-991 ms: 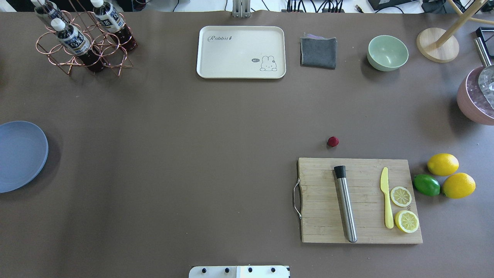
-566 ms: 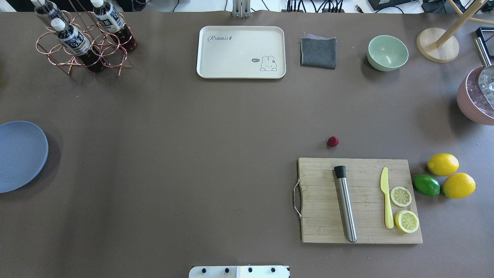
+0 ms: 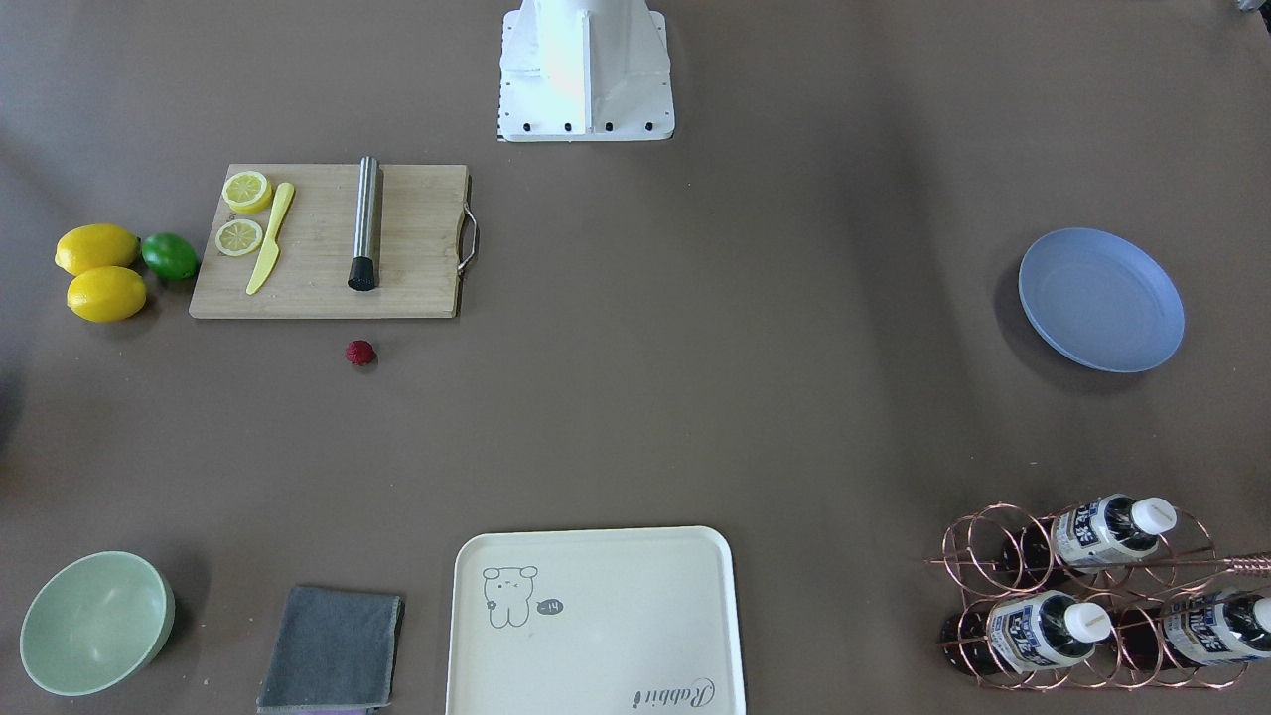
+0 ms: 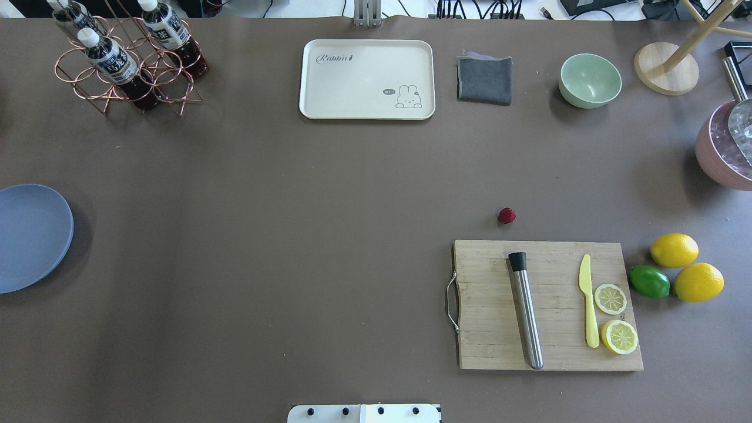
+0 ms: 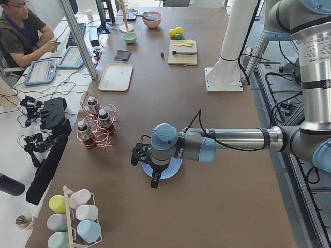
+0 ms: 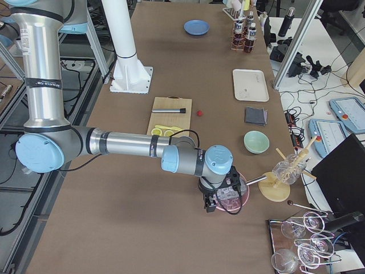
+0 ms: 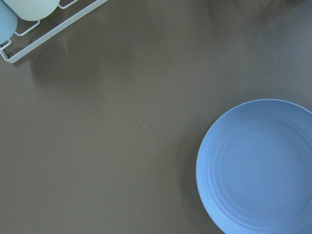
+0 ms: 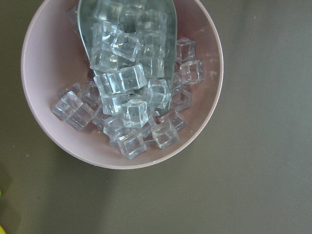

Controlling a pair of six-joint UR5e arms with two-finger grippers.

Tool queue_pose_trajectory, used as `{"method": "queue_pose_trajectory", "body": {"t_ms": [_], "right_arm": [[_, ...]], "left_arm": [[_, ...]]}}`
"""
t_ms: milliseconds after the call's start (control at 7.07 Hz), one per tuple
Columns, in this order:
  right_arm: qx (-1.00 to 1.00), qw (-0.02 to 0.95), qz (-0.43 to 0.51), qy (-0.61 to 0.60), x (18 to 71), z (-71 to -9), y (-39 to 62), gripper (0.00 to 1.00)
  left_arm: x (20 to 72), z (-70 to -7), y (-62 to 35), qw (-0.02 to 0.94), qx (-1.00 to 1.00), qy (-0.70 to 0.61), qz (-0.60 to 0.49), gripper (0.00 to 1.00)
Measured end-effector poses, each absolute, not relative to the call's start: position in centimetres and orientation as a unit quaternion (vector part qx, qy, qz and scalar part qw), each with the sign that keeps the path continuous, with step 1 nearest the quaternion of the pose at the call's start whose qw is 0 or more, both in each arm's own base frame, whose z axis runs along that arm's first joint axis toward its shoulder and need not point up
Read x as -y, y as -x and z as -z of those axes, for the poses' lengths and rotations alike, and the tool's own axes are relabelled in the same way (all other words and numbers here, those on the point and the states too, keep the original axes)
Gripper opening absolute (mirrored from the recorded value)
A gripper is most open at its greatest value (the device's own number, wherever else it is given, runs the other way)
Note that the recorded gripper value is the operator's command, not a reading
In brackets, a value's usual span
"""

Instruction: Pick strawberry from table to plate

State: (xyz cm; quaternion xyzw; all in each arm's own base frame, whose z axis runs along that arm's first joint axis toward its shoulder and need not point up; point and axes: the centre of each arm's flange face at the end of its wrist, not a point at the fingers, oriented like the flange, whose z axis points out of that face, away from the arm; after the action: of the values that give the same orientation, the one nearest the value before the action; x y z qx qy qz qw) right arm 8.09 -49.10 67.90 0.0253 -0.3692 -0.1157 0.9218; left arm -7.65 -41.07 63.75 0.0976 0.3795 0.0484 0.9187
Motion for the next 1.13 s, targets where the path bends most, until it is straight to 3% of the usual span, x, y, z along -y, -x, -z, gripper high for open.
{"method": "queue_pose_trajectory", "body": {"t_ms": [1132], "right_arm": [[0.37,0.922,0.116,-0.023,49.1,-68.0,-7.9,1.0]], "left_arm": [[41.2,-66.3,6.5,0.919,-0.379,-0.091,-0.058,0.98]]}}
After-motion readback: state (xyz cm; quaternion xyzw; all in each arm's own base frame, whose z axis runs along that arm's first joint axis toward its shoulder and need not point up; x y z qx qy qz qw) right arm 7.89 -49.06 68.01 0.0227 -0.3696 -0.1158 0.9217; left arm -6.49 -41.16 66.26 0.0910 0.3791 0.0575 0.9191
